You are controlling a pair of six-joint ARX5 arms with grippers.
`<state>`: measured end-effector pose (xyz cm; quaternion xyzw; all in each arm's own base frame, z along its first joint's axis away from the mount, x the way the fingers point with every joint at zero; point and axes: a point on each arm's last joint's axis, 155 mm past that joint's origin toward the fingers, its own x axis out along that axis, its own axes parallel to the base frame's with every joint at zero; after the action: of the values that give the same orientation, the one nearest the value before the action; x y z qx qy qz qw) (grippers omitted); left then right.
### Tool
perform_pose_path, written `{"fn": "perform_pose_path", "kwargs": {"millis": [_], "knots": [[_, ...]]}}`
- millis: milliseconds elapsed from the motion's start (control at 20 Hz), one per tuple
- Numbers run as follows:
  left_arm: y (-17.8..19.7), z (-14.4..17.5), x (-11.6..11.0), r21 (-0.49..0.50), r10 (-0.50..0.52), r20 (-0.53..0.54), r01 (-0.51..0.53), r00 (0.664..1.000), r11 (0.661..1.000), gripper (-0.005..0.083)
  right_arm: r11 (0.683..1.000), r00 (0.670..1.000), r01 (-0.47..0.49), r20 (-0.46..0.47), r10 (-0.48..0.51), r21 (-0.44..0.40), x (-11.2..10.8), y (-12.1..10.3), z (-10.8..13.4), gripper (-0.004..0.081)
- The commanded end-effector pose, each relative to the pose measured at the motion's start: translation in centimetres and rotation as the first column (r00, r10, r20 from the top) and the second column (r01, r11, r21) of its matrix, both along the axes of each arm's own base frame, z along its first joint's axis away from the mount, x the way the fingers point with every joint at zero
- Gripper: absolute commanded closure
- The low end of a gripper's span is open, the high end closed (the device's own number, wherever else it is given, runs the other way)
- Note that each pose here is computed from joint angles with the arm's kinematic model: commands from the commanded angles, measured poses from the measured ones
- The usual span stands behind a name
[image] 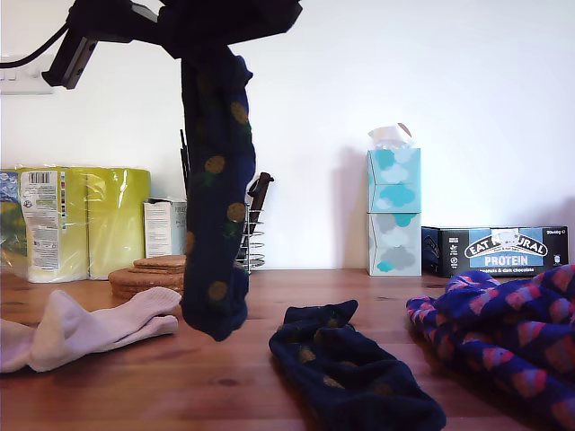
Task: Pair up the socks based on colour and pattern, by placing each sock on top of its pair
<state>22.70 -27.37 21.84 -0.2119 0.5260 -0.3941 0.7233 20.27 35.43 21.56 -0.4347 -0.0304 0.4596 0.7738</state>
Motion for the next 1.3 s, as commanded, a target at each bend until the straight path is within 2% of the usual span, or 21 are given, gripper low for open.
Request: {"fn": "perform_pose_path", "kwargs": {"millis": [0, 200, 300, 600, 650, 800, 850, 900, 1150, 1250], "knots": [[-0.2, -0.8, -0.6, 0.005, -0.015, -0.028, 0.015, 0.999, 1.000, 0.0797, 1.000, 1.000, 0.013, 0.017, -0.013, 0.012, 0.2, -0.1, 0.6, 0.0563], [-0.5, -0.7, -0.9, 0.004, -0.026, -0.028, 0.026, 0.999, 1.000, 0.0797, 0.999, 0.998, 0.047, 0.046, -0.046, -0.011, 0.8, -0.7, 0.6, 0.0650], [-0.5, -0.7, -0.9, 0.004, -0.026, -0.027, 0.026, 0.999, 1.000, 0.0797, 0.999, 0.997, 0.053, 0.049, -0.052, -0.013, 0.9, -0.7, 0.6, 0.0788], [-0.5, -0.7, -0.9, 0.007, -0.044, -0.002, 0.044, 0.999, 0.999, 0.0793, 0.999, 0.997, 0.054, 0.050, -0.053, -0.009, 0.9, -0.7, 0.7, 0.0782], [-0.5, -0.7, -0.9, 0.008, -0.049, 0.007, 0.049, 0.999, 0.999, 0.0742, 0.999, 0.997, 0.054, 0.050, -0.053, -0.009, 0.9, -0.7, 0.7, 0.0782], [-0.5, -0.5, -0.4, 0.007, -0.061, 0.053, 0.061, 0.997, 0.998, 0.0384, 0.998, 0.997, 0.056, 0.045, -0.056, -0.008, 0.9, -0.8, 0.6, 0.0782], [-0.4, -0.3, 0.0, 0.006, -0.065, 0.076, 0.064, 0.995, 0.998, 0.0317, 0.998, 0.997, 0.059, 0.040, -0.059, -0.003, 0.9, -0.8, 0.6, 0.0782], [-0.2, -0.2, 0.5, 0.007, -0.056, 0.093, 0.056, 0.994, 0.998, 0.0301, 0.998, 0.998, 0.064, 0.029, -0.064, 0.005, 0.9, -0.8, 0.6, 0.0782], [2.0, 0.0, 3.2, 0.021, -0.010, 0.173, 0.007, 0.985, 1.000, 0.0327, 0.996, 0.996, 0.089, 0.032, -0.089, 0.000, 1.3, -1.1, 0.6, 0.0782], [3.2, 0.1, 4.3, 0.030, 0.010, 0.207, -0.017, 0.978, 0.999, 0.0400, 0.995, 0.995, 0.098, 0.015, -0.098, 0.013, 1.3, -1.1, 0.6, 0.0782]]}}
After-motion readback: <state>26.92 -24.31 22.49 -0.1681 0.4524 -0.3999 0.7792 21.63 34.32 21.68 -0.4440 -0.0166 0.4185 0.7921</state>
